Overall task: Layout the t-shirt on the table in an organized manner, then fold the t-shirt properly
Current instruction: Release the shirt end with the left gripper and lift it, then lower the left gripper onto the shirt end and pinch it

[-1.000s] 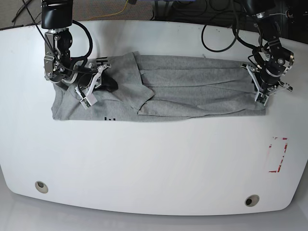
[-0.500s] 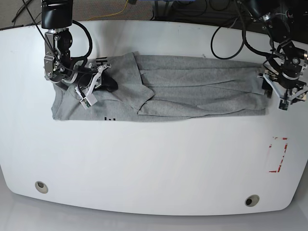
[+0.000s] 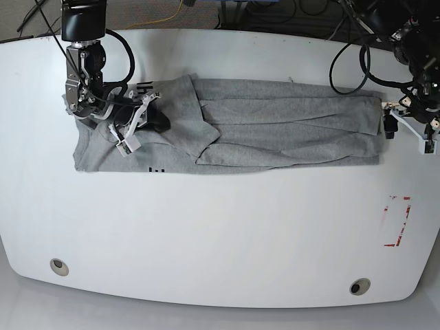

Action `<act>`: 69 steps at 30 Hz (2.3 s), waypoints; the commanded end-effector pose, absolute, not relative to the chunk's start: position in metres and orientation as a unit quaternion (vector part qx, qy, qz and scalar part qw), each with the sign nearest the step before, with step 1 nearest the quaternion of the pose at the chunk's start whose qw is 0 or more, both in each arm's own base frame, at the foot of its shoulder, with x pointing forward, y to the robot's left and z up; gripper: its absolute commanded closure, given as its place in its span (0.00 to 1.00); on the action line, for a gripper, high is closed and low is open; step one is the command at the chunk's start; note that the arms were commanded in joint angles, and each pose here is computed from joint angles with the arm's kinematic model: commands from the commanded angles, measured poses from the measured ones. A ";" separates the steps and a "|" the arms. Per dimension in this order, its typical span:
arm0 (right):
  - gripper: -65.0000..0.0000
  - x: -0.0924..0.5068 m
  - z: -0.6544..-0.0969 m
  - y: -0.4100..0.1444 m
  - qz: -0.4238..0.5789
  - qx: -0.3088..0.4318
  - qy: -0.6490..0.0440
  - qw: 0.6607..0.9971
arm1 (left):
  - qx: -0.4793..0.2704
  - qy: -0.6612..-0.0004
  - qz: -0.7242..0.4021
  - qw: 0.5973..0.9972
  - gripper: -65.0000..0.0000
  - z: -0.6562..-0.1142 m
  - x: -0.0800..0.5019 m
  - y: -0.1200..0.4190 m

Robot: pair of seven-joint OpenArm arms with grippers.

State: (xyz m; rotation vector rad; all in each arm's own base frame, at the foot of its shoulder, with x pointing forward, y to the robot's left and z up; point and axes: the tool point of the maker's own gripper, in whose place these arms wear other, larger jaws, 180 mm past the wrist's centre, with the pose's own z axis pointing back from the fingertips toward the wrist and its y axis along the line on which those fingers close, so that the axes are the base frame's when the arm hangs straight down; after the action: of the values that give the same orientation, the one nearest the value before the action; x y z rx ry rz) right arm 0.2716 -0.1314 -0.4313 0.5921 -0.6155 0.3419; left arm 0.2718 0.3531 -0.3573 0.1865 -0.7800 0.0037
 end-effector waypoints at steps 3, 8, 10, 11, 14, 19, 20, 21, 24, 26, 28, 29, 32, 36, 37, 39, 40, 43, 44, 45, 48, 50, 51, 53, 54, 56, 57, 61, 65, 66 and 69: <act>1.00 0.264 -0.443 -0.145 0.180 0.250 -0.264 0.914 | 0.073 -0.420 -0.004 0.905 0.00 -0.340 0.288 0.346; 1.00 0.264 -0.443 -0.145 0.180 0.250 -0.264 0.914 | 0.033 -0.422 -0.018 0.906 0.00 -0.350 0.297 0.323; 1.00 0.264 -0.443 -0.145 0.180 0.250 -0.264 0.914 | 0.025 -0.416 -0.017 0.909 0.00 -0.356 0.297 0.321; 1.00 0.264 -0.443 -0.145 0.180 0.250 -0.264 0.914 | 0.021 -0.412 -0.015 0.911 0.00 -0.360 0.297 0.321; 1.00 0.265 -0.443 -0.145 0.180 0.250 -0.265 0.914 | 0.006 -0.398 -0.008 0.917 0.00 -0.374 0.294 0.317; 1.00 0.265 -0.442 -0.145 0.180 0.250 -0.266 0.914 | -0.013 -0.381 -0.013 0.925 0.00 -0.390 0.293 0.307; 1.00 0.265 -0.442 -0.145 0.180 0.250 -0.266 0.914 | -0.014 -0.380 -0.015 0.925 0.00 -0.390 0.294 0.306; 1.00 0.265 -0.442 -0.145 0.180 0.250 -0.266 0.914 | -0.014 -0.382 -0.015 0.924 0.00 -0.390 0.294 0.305; 1.00 0.265 -0.442 -0.145 0.180 0.250 -0.266 0.914 | -0.017 -0.384 -0.020 0.923 0.00 -0.391 0.296 0.301; 1.00 0.265 -0.442 -0.145 0.180 0.250 -0.266 0.914 | -0.023 -0.379 -0.029 0.925 0.00 -0.395 0.296 0.294; 1.00 0.265 -0.442 -0.145 0.179 0.251 -0.266 0.913 | -0.032 -0.370 -0.037 0.928 0.00 -0.402 0.296 0.287; 1.00 0.265 -0.442 -0.145 0.179 0.251 -0.266 0.913 | -0.036 -0.366 -0.041 0.929 0.00 -0.405 0.296 0.283; 1.00 0.265 -0.442 -0.145 0.179 0.252 -0.266 0.913 | -0.046 -0.355 -0.044 0.933 0.00 -0.413 0.294 0.277; 1.00 0.266 -0.441 -0.145 0.177 0.253 -0.267 0.913 | -0.052 -0.347 -0.045 0.935 0.00 -0.419 0.292 0.274; 1.00 0.266 -0.441 -0.145 0.177 0.253 -0.267 0.913 | -0.052 -0.347 -0.045 0.935 0.00 -0.419 0.292 0.273; 1.00 0.266 -0.441 -0.145 0.177 0.253 -0.267 0.913 | -0.053 -0.346 -0.045 0.936 0.00 -0.420 0.291 0.272; 1.00 0.266 -0.441 -0.145 0.177 0.253 -0.267 0.913 | -0.053 -0.346 -0.045 0.936 0.00 -0.420 0.291 0.272; 1.00 0.266 -0.441 -0.145 0.177 0.253 -0.267 0.913 | -0.059 -0.347 -0.043 0.935 0.00 -0.421 0.291 0.267; 1.00 0.266 -0.441 -0.145 0.177 0.253 -0.267 0.913 | -0.059 -0.348 -0.043 0.935 0.00 -0.421 0.292 0.267; 1.00 0.266 -0.441 -0.145 0.177 0.253 -0.267 0.913 | -0.059 -0.348 -0.043 0.935 0.00 -0.421 0.291 0.267; 1.00 0.266 -0.441 -0.145 0.177 0.253 -0.267 0.913 | -0.059 -0.345 -0.043 0.936 0.10 -0.423 0.289 0.267; 1.00 0.266 -0.441 -0.145 0.177 0.253 -0.267 0.913 | -0.058 -0.340 -0.043 0.938 0.21 -0.426 0.284 0.267; 1.00 0.266 -0.441 -0.145 0.177 0.253 -0.267 0.913 | -0.059 -0.340 -0.043 0.938 0.30 -0.426 0.284 0.267; 1.00 0.266 -0.441 -0.145 0.177 0.253 -0.267 0.913 | -0.059 -0.339 -0.043 0.938 0.42 -0.427 0.283 0.267; 1.00 0.266 -0.441 -0.145 0.177 0.253 -0.267 0.913 | -0.059 -0.339 -0.043 0.938 0.53 -0.427 0.283 0.267; 1.00 0.266 -0.441 -0.145 0.176 0.253 -0.269 0.912 | -0.059 -0.339 -0.043 0.938 0.68 -0.427 0.283 0.267; 1.00 0.266 -0.441 -0.143 0.176 0.255 -0.269 0.912 | -0.059 -0.339 -0.043 0.938 0.77 -0.427 0.283 0.267; 1.00 0.266 -0.442 -0.138 0.174 0.260 -0.270 0.911 | -0.059 -0.339 -0.043 0.938 1.00 -0.427 0.283 0.267; 1.00 0.266 -0.442 -0.137 0.175 0.260 -0.270 0.911 | -0.052 -0.349 -0.048 0.934 1.00 -0.419 0.287 0.267; 1.00 0.266 -0.442 -0.137 0.174 0.261 -0.270 0.910 | -0.051 -0.352 -0.050 0.933 1.00 -0.416 0.288 0.266; 1.00 0.266 -0.442 -0.136 0.174 0.262 -0.270 0.910 | -0.046 -0.364 -0.056 0.928 1.00 -0.408 0.288 0.262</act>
State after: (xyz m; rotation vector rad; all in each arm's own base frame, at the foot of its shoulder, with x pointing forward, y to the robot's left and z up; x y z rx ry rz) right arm 0.2732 -0.1266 -0.4309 0.6020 -0.6206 0.3298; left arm 0.2855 0.2623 -0.4182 -0.1110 -0.7232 -0.0938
